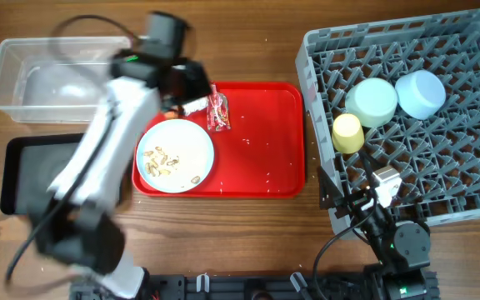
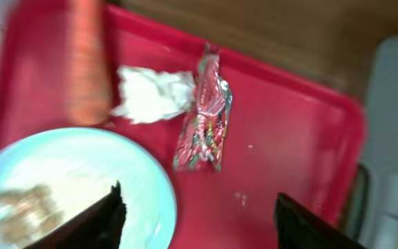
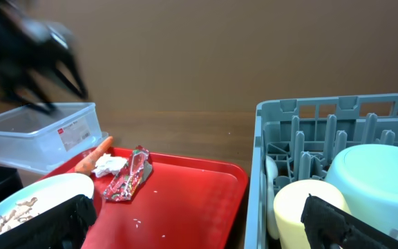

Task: Sort waste into correct bins and load items into the dishwasher rack
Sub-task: 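Grasp the red snack wrapper with the left gripper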

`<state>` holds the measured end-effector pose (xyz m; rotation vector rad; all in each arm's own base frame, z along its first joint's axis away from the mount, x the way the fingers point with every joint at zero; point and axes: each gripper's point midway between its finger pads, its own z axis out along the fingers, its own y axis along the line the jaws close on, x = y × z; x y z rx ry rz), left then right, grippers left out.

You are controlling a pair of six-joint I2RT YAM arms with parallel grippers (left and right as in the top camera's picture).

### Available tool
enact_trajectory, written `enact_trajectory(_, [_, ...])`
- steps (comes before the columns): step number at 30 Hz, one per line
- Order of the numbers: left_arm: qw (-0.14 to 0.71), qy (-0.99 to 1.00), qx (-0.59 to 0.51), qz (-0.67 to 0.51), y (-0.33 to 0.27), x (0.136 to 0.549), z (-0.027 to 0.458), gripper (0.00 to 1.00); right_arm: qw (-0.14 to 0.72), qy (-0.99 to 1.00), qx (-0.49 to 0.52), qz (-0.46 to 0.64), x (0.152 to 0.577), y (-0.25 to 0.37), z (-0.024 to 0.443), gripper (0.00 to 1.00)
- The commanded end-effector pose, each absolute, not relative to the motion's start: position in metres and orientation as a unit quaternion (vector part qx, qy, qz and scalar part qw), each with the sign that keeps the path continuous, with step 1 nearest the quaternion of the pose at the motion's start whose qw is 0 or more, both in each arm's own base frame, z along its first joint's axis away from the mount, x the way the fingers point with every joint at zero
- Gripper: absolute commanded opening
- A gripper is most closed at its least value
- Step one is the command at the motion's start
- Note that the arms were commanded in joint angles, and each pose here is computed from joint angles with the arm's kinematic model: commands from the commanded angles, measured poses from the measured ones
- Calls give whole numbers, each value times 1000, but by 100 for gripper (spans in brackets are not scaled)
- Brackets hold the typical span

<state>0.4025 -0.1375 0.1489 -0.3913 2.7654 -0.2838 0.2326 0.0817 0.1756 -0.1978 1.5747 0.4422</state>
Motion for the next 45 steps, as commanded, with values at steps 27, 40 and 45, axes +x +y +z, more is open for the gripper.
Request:
enact_trajectory(27, [104,989,-91,-59,-186,424,14,4,685,696,-79,197,233,79,179,100])
enact_trajectory(40, [219,943,-250,10,-32,435,163,4,685,696,-79,197,233,79,179,100])
enact_trajectory(45, [208,916,-342,29,44,444,140,4,685,696,-79,197,233,79,179,100])
